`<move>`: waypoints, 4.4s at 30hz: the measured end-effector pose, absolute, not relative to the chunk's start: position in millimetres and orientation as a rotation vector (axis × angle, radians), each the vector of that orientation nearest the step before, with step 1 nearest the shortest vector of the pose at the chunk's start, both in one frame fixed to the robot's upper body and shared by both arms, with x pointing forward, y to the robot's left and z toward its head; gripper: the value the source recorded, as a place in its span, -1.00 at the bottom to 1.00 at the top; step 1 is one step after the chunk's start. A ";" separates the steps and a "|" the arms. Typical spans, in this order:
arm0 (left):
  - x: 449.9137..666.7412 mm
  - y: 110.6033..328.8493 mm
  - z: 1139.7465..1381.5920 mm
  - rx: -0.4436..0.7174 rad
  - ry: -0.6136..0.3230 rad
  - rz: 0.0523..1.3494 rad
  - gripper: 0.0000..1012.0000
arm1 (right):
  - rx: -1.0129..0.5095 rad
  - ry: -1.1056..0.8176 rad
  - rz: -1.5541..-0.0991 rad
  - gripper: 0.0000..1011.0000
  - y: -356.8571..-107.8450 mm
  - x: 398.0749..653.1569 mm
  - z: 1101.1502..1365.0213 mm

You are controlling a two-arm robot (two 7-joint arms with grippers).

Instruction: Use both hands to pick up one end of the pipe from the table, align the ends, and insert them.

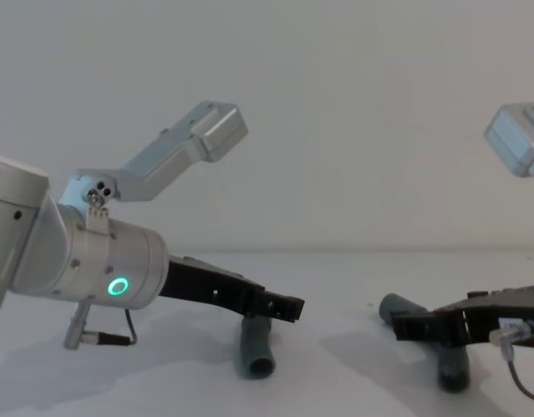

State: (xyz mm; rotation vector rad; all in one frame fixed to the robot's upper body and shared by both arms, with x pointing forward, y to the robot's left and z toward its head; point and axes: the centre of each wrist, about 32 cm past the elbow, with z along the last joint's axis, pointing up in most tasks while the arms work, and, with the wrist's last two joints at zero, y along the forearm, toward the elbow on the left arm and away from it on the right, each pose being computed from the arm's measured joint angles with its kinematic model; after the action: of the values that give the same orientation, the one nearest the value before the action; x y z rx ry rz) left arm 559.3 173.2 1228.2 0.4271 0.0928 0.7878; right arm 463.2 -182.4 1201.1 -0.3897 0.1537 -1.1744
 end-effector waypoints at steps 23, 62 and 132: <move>554.7 172.1 1225.1 0.434 0.110 0.825 0.98 | -0.414 0.198 -1.189 0.98 -188.4 470.3 1190.8; 557.2 173.6 1222.6 0.473 0.177 0.795 0.98 | -0.412 0.226 -1.189 0.98 -192.2 474.0 1187.9; 561.6 180.7 1225.1 0.434 0.136 0.767 -0.28 | -0.382 0.187 -1.189 -0.77 -197.1 472.6 1187.3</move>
State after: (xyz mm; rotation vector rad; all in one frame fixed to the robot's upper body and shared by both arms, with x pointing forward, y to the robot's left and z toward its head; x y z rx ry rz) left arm 561.6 180.7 1225.1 0.4340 0.1359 0.7668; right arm 472.6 -197.1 1187.3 -0.3822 0.1872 -1.1893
